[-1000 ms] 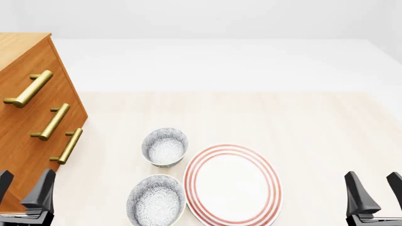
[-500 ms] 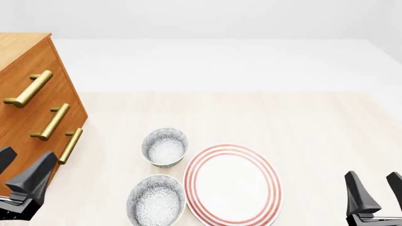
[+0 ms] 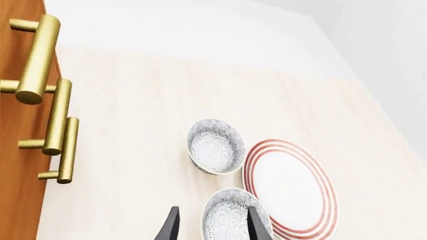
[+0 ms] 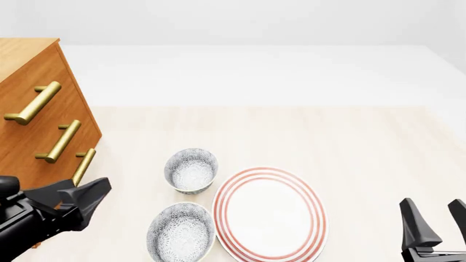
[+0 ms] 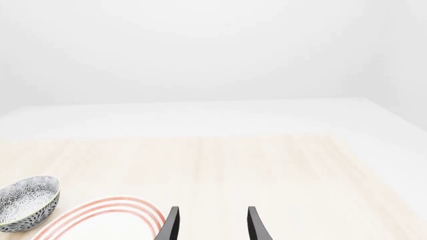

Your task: Stack the bowl in the middle on the bowl at the back.

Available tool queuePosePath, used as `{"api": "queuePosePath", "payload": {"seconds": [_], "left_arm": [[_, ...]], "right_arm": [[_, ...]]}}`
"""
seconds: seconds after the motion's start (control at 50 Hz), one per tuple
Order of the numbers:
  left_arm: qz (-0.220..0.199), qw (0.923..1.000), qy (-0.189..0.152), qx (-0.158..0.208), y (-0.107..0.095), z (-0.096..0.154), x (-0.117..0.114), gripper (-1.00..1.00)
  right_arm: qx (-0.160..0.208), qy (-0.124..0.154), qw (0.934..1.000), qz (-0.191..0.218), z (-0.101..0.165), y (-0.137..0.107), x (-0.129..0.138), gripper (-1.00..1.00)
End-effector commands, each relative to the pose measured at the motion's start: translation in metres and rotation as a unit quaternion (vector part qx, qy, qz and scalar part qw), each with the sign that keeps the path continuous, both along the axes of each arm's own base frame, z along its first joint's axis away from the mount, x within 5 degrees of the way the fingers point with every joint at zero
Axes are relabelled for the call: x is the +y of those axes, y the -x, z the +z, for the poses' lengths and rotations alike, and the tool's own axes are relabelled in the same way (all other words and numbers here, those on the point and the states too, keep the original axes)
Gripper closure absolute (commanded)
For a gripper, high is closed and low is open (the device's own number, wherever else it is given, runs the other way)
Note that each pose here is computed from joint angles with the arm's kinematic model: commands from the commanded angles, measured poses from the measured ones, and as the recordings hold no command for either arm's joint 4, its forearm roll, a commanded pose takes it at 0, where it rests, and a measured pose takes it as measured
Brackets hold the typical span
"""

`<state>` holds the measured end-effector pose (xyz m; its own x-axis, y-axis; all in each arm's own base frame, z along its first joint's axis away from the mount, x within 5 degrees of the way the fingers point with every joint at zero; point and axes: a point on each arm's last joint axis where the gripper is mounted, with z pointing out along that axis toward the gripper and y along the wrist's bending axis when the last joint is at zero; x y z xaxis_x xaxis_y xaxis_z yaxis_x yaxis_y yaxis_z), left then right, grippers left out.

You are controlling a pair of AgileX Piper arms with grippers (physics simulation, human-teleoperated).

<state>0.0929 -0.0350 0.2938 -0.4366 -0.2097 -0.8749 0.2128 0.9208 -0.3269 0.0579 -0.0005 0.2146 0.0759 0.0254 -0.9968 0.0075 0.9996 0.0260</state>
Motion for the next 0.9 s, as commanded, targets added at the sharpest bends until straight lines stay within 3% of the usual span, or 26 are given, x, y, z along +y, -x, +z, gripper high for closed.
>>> {"api": "queuePosePath", "payload": {"seconds": [0.02,0.12,0.14,0.58,0.9], "left_arm": [[0.003,0.9968,0.049,0.063,-0.006,-0.014,-0.009,-1.0],[0.003,0.9933,0.057,0.101,-0.006,-0.04,-0.011,-1.0],[0.001,0.9845,0.085,0.153,0.006,-0.098,-0.013,-1.0],[0.002,0.9812,0.08,0.175,0.003,-0.131,-0.016,-1.0],[-0.021,0.9821,0.075,0.171,-0.019,-0.135,-0.035,-1.0]], "right_arm": [[0.001,-0.001,1.0,0.0,0.0,-0.001,0.0,-1.0],[0.001,0.0,1.0,0.0,0.0,-0.001,0.0,-1.0],[-0.001,0.003,1.0,0.0,0.0,0.0,0.0,-1.0],[-0.001,0.002,1.0,0.0,0.0,0.0,0.0,-1.0],[0.0,0.001,1.0,0.0,0.0,-0.001,0.0,-1.0]]}}
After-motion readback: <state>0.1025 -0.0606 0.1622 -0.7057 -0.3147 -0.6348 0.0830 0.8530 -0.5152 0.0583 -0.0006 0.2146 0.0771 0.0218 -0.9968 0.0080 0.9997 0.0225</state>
